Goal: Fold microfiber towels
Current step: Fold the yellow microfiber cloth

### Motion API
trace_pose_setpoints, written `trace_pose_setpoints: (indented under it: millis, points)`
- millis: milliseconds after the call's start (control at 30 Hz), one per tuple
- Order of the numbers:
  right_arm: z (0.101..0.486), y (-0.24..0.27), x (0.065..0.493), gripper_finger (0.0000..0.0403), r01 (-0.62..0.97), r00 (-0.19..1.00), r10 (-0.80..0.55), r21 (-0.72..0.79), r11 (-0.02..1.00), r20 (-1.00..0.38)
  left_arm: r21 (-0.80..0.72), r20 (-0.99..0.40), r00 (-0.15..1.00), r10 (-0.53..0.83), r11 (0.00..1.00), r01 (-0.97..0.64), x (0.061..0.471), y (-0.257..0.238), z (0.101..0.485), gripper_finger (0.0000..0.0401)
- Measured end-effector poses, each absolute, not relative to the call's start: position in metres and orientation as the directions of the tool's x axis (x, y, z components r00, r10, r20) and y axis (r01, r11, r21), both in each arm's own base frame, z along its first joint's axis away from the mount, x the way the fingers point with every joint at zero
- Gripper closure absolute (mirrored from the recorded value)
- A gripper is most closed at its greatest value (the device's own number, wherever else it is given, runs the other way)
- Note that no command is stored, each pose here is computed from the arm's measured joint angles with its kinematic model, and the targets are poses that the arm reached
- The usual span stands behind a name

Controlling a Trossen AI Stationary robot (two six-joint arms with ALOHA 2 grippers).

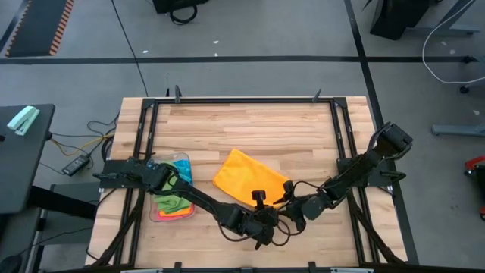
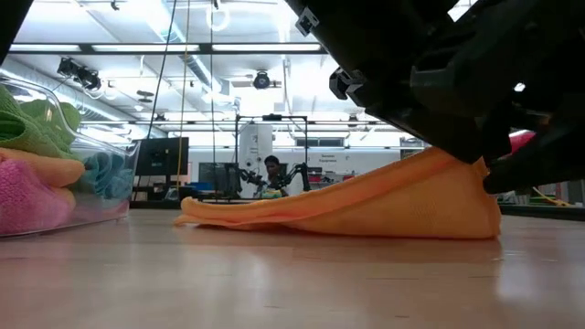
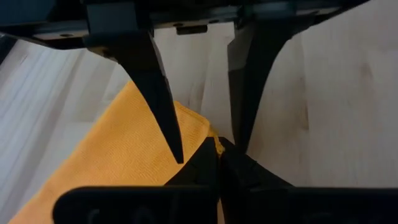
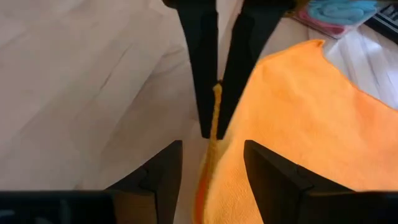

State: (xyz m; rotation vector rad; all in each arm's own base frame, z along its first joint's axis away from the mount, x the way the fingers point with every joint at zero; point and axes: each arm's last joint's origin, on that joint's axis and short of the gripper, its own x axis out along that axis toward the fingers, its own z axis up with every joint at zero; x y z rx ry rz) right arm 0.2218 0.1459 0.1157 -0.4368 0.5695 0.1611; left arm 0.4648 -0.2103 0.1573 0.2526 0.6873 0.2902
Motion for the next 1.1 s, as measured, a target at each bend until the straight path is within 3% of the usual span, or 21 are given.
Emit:
trace_pose_setpoints:
  millis: [167,500,733,900,1000,1100]
  points:
    - [0.115,0.143,0.224,0.0254,-0.26,0.83,0.023,-0.351,0.9,-0.557,0.311,-0.568,0.749,0.343,0.931,-0.191,0.466,-0.211,0.16,0.0388]
    - [0.114,0.137,0.228,0.0374,-0.301,0.807,0.076,-0.297,0.906,-0.586,0.308,-0.553,0.759,0.342,0.931,-0.195,0.465,-0.211,0.168,0.0386]
    - [0.114,0.137,0.227,0.0397,-0.299,0.801,0.076,-0.287,0.91,-0.594,0.353,-0.576,0.747,0.333,0.925,-0.14,0.458,-0.221,0.165,0.0261]
    - [0.114,0.137,0.228,0.0398,-0.296,0.802,0.077,-0.282,0.913,-0.592,0.305,-0.587,0.734,0.342,0.933,-0.192,0.458,-0.219,0.16,0.0169]
    - [0.114,0.137,0.227,0.0399,-0.294,0.802,0.077,-0.28,0.914,-0.592,0.285,-0.59,0.723,0.36,0.93,-0.232,0.463,-0.212,0.152,0.0146]
    - [0.114,0.137,0.227,0.04,-0.296,0.801,0.08,-0.276,0.914,-0.593,0.287,-0.592,0.716,0.37,0.927,-0.242,0.465,-0.207,0.151,0.0148]
